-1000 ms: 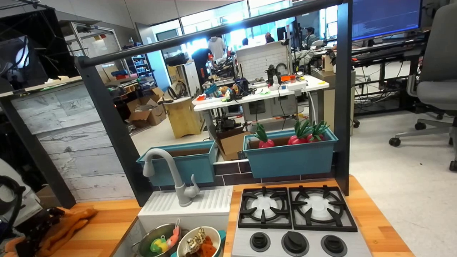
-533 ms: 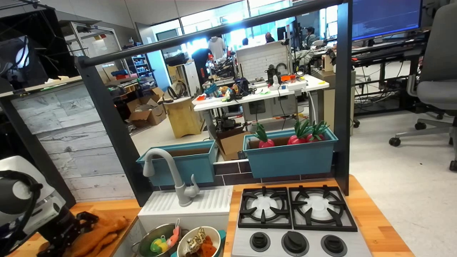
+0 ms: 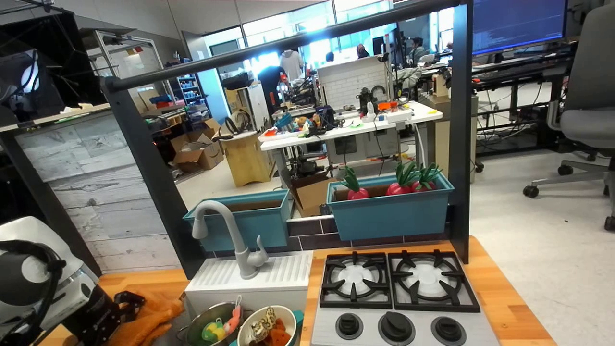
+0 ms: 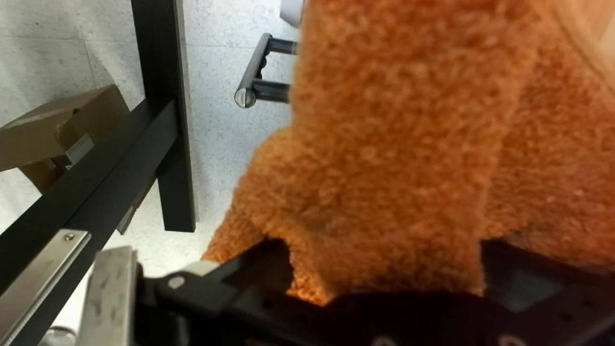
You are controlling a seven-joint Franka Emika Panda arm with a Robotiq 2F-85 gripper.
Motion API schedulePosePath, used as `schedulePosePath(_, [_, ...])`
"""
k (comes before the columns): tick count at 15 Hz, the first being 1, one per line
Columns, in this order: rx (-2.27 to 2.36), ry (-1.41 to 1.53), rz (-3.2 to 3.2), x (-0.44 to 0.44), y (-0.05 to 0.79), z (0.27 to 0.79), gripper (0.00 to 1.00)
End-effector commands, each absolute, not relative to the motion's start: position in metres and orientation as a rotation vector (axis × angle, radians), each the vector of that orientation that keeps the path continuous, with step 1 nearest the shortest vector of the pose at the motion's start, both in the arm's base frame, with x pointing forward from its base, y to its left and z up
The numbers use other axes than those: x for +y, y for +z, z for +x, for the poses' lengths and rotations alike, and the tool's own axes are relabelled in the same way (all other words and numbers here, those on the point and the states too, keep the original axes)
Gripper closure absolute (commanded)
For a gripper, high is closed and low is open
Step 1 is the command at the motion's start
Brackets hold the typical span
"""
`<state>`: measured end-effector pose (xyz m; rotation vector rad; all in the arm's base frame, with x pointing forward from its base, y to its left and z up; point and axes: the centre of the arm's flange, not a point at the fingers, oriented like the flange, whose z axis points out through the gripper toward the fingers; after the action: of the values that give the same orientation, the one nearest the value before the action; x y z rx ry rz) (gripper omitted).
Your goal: Wipe the counter with the cloth, then pick the objects in the bowls in the sink and put them on the counter and the stove
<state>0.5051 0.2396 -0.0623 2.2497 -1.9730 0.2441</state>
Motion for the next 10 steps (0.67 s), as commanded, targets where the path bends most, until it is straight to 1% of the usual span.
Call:
schedulePosePath(1, [-1.903, 0.175, 2.475, 0.31, -0.099, 0.507, 0.0])
schedulePosePath(4, [-1.884, 0.135, 2.505, 0.316, -0.101, 0.511, 0.0])
schedulePosePath(7, [-2.015, 0.172, 2.339, 0.251, -0.099, 0.512, 0.0])
schedulePosePath(10, [-2.17, 0.191, 2.201, 0.209, -0.086, 0.511, 0.0])
